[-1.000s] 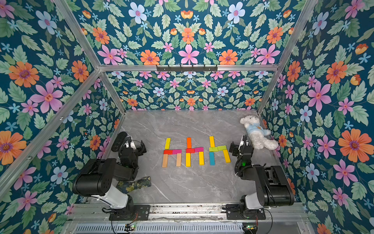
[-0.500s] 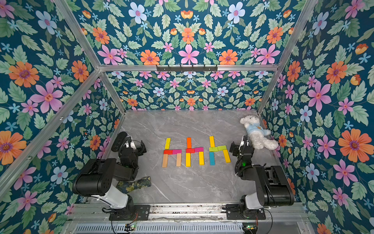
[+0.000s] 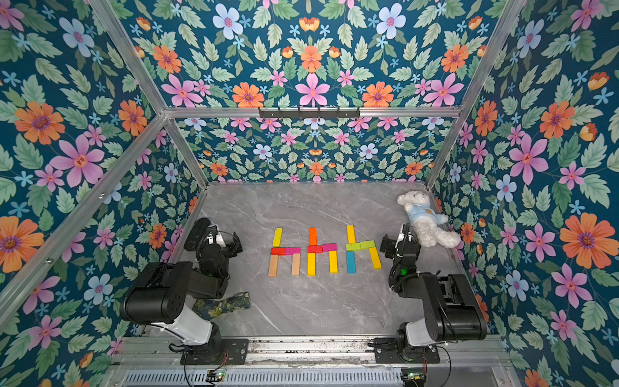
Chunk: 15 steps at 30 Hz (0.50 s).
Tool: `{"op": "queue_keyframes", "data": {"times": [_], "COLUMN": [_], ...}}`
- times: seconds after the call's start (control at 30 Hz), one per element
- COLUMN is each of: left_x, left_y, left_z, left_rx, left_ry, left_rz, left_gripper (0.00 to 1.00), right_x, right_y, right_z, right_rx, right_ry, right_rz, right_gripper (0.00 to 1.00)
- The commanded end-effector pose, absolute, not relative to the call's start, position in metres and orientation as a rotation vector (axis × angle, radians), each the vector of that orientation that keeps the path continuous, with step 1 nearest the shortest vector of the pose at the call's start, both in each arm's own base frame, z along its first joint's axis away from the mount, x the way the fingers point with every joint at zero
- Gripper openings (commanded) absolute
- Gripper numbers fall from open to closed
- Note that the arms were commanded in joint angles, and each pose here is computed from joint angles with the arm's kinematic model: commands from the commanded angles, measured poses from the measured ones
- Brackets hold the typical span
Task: Assemble the letter h with building blocks
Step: Reset both arms
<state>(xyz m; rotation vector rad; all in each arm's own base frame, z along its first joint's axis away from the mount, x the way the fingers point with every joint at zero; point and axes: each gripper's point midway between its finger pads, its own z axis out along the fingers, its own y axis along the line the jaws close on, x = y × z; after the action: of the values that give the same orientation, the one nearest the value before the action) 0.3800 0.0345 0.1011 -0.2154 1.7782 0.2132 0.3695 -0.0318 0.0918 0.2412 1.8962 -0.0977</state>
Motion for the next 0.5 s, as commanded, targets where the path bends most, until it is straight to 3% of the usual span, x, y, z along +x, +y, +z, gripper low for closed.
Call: {"op": "queue_keyframes", "data": {"times": [0.0, 0.47], "left_x": [0.3828, 0.3819], "left_y": [0.0354, 0.0351], "left_z": [0.1118, 0.1127], "left_rx": [-0.215, -0.215], "left_ry": [1.735, 1.730], "left_rz": [0.225, 0.223], "left_gripper": [1.00, 1.00], "right_x": [0.3725, 0.3728], "right_y": [-0.0337, -0.0338], "right_z": [0.1020, 0.1024], "right_rx": [0.248, 0.249], "right_ry": [1.852, 1.851], "right_rz": [-0.105, -0.105], "right_gripper": [0.99, 0.99]}}
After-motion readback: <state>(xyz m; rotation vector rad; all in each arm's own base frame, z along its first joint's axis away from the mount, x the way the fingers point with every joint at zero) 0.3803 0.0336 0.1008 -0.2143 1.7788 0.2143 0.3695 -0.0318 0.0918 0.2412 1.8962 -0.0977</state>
